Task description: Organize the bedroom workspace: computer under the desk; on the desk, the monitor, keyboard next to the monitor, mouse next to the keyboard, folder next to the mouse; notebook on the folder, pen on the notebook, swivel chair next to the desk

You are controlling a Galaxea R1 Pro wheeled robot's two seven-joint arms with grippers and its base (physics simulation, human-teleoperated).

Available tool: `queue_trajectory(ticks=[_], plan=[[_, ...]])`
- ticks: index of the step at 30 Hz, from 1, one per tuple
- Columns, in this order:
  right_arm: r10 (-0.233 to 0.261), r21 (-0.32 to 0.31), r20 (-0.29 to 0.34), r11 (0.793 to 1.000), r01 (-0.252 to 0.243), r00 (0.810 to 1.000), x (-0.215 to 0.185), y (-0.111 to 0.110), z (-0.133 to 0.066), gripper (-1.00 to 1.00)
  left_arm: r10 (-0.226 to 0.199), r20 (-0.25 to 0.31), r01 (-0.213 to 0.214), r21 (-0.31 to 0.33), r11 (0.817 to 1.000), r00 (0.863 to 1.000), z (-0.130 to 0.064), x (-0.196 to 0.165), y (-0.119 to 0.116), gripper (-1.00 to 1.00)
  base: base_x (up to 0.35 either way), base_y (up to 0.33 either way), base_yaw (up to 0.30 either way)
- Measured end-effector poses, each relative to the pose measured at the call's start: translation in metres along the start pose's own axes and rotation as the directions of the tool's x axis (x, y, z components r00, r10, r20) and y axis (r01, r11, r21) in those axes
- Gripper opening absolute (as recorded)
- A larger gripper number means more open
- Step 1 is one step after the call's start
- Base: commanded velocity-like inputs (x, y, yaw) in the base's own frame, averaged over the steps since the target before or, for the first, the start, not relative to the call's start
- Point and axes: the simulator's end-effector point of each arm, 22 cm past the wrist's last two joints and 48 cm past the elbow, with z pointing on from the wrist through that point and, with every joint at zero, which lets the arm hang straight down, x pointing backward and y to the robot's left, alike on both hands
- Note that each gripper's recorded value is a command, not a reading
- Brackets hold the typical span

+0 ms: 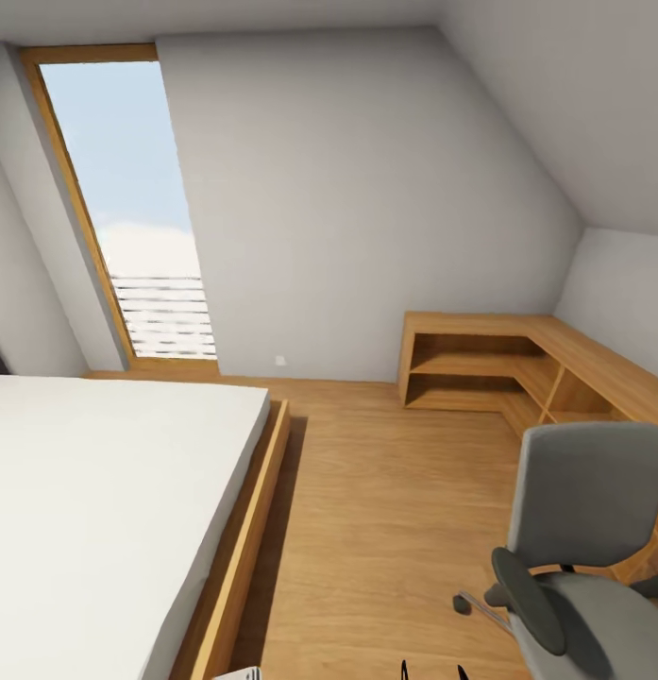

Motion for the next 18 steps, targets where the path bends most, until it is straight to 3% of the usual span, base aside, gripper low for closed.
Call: queue_trajectory(ticks=[8, 18], plan=[[-0.002, 0.002, 0.0, 1.0, 0.002, 1.0, 0.0, -0.0019, -0.0001, 1.0, 0.003, 0.001, -0.003, 0.002, 1.0, 1.0, -0.0004, 0.0004, -0.0004, 1.0, 0.222, 0.0, -0.111], [-0.004, 0.0, 0.0, 1.0, 0.004, 1.0, 0.0003, -0.0018, -0.0003, 1.0, 0.003, -0.001, -0.003, 0.001, 1.0, 1.0, -0.0005, 0.001, -0.0003, 1.0, 0.316, 0.0, -0.018]])
